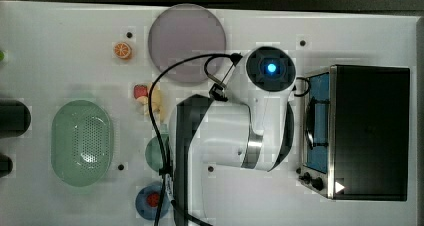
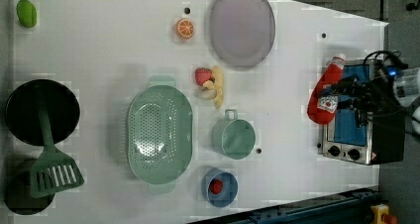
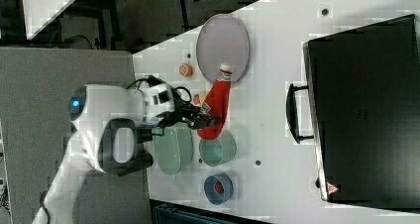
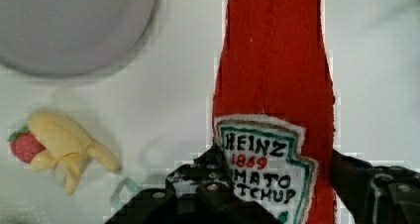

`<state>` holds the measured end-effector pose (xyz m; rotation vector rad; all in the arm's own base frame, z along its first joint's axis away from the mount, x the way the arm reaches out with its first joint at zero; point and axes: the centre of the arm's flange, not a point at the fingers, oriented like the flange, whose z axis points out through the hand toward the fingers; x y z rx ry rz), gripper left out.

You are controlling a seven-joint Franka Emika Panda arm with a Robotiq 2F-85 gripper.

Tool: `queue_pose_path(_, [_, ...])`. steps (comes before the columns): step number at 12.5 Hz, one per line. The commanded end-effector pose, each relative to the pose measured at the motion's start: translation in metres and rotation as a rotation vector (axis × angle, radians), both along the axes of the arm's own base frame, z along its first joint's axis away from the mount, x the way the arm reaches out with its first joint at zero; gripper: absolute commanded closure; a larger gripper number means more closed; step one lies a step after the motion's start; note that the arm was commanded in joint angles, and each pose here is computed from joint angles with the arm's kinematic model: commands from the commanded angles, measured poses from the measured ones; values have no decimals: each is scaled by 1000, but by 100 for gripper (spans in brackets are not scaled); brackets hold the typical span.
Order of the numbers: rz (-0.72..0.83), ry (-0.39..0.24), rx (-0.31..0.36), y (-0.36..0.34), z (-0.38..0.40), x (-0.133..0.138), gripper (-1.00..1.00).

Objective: Pick ketchup from strainer and place it on the table

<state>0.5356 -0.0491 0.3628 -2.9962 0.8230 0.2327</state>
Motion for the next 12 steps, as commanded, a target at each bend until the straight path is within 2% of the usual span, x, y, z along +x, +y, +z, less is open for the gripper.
queue_pose_path(1, [67,-6,-7,13,-40,-11,-22])
queue_pose_path(6, [67,-7,-14,8,-110,-22,-22])
queue_pose_path(7, [64,-3,-12,7,-121,-22,-29])
queue_pose_path(10, [60,-8,-12,5,-124,-20,-93])
queue_pose_path(12, [57,-26,-15,5,-103,-16,-100])
